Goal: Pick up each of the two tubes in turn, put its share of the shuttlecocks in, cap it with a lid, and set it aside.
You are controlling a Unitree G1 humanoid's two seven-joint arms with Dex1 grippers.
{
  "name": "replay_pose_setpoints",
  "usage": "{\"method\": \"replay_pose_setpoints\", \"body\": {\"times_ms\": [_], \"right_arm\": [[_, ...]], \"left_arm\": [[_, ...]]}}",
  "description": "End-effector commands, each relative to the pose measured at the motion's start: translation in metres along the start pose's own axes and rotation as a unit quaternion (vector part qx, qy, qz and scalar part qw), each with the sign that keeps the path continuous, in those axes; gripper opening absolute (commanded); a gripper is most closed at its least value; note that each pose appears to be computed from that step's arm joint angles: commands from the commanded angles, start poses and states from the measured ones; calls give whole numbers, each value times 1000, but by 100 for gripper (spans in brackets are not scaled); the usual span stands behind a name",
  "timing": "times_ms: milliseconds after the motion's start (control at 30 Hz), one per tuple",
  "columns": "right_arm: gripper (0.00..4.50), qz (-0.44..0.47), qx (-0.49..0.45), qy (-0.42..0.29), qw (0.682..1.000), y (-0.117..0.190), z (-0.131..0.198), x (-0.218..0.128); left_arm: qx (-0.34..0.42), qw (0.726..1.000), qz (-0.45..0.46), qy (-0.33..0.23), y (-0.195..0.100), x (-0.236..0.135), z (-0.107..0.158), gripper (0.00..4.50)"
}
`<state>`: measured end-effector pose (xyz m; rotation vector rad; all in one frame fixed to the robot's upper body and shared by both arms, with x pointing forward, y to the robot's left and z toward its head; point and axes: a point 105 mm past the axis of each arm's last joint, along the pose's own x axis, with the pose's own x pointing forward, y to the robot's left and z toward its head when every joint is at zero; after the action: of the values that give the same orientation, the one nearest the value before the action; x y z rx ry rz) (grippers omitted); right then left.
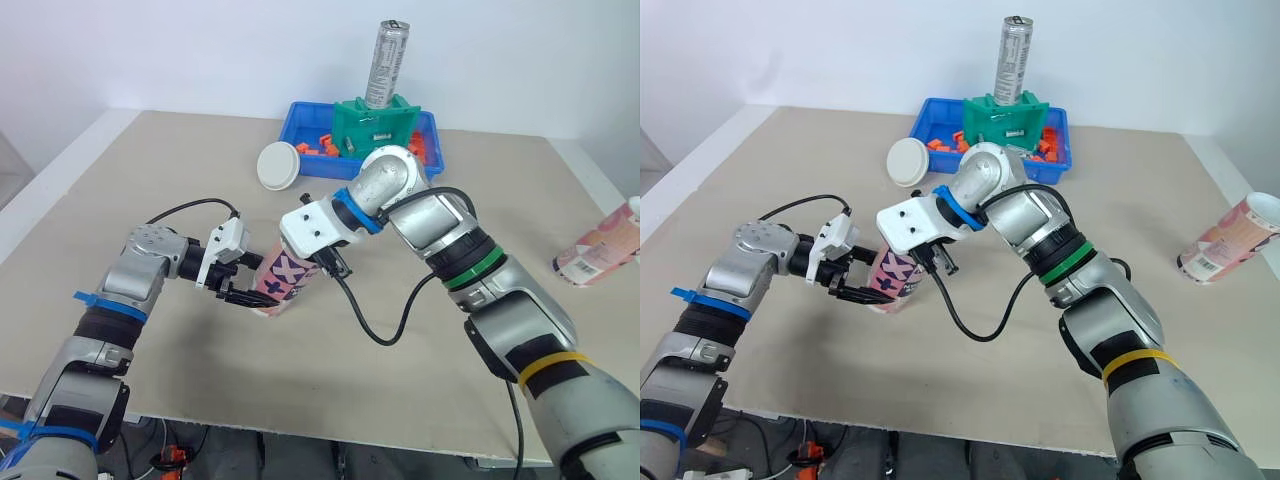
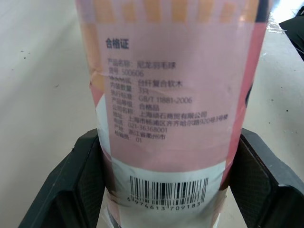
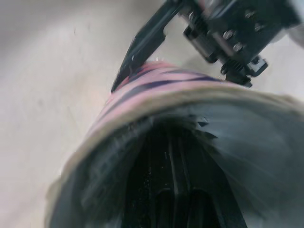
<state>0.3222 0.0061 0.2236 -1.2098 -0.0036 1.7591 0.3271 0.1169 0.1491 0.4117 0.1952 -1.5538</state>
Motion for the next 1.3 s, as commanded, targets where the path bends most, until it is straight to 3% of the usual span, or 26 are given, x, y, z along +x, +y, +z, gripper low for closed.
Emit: {"method": "replay_pose_setpoints", "body": {"times_ms": [33,233,533,700,800,900,967,1300], "right_arm": [[4,-43,-20,-60,997,-14,32,-53],[4,-93,34,-72,992,-4,26,-111],[4,-198,113,70,971,58,-28,-183],[4,-207,177,144,951,99,-52,-197],[82,-202,246,218,923,138,-79,-215],[240,-191,285,243,907,158,-90,-220],[322,-173,312,259,898,173,-101,-219],[322,-107,405,264,869,220,-137,-195]], "left_arm": [[36,999,5,-22,2,-2,20,340],[57,996,18,-61,7,4,33,340],[66,977,-8,-202,-1,57,62,340],[48,973,-29,-226,-11,83,61,340],[33,970,-66,-232,-23,104,59,340],[32,968,-88,-232,-29,114,61,340],[34,968,-93,-231,-28,119,63,340],[28,968,-93,-230,-28,125,62,340]]}}
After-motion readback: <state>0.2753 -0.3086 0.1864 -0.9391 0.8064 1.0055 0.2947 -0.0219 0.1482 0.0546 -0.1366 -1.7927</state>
